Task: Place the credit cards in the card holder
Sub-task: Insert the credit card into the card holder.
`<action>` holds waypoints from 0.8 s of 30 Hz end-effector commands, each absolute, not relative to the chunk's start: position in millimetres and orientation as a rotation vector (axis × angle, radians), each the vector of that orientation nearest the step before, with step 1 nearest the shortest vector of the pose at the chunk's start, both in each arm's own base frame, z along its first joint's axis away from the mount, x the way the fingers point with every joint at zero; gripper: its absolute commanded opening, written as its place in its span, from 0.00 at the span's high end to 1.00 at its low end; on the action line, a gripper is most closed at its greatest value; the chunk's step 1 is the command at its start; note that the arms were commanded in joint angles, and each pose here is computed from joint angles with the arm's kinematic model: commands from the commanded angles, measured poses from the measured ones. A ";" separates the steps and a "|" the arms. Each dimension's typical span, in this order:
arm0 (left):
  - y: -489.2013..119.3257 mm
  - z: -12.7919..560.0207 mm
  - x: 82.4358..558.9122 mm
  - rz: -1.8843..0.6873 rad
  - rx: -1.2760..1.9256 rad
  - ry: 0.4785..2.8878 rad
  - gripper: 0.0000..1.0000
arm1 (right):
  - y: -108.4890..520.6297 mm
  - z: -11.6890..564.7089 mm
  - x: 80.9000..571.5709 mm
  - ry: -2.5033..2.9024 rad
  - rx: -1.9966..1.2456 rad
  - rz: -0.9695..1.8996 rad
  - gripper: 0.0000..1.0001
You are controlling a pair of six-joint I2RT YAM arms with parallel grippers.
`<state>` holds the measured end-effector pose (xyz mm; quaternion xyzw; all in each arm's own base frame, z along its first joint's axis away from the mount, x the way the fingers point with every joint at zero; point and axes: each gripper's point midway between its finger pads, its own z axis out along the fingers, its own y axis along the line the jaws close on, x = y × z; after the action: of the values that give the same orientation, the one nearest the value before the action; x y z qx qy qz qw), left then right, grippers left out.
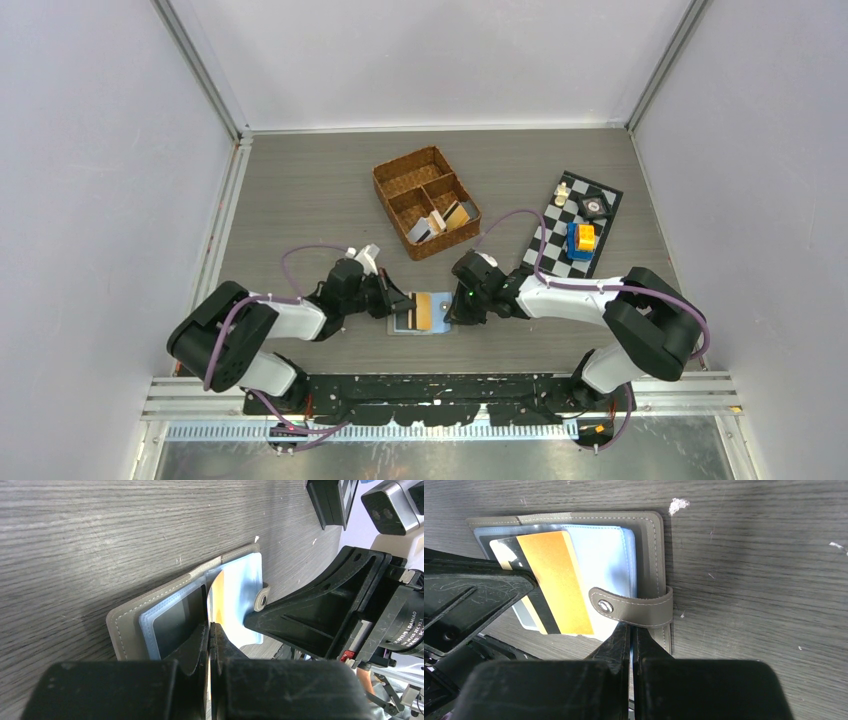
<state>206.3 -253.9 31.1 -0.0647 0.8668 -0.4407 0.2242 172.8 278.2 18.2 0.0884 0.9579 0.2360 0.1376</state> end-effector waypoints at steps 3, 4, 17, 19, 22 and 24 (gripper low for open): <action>-242.0 12.1 194.2 -1.130 -0.201 2.451 1.00 | 258.0 2.4 175.2 2.777 0.286 0.515 0.99; -242.0 12.2 193.4 -1.130 -0.201 2.452 1.00 | 257.9 2.7 175.5 2.775 0.286 0.515 0.99; -252.0 11.7 190.9 -1.112 -0.165 2.456 1.00 | 261.7 8.0 177.2 2.764 0.287 0.536 0.99; -251.8 10.7 191.9 -1.101 -0.165 2.455 1.00 | 261.6 7.8 176.2 2.765 0.287 0.536 1.00; -252.1 10.4 193.5 -1.091 -0.167 2.451 1.00 | 261.9 8.2 176.7 2.764 0.289 0.538 0.99; -255.4 11.4 194.2 -1.093 -0.157 2.450 1.00 | 262.8 7.9 176.6 2.765 0.288 0.540 0.99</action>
<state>200.9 -260.3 30.6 -0.0640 0.8675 -0.4322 0.2377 172.7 278.4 18.5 0.0895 0.9582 0.2333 0.1393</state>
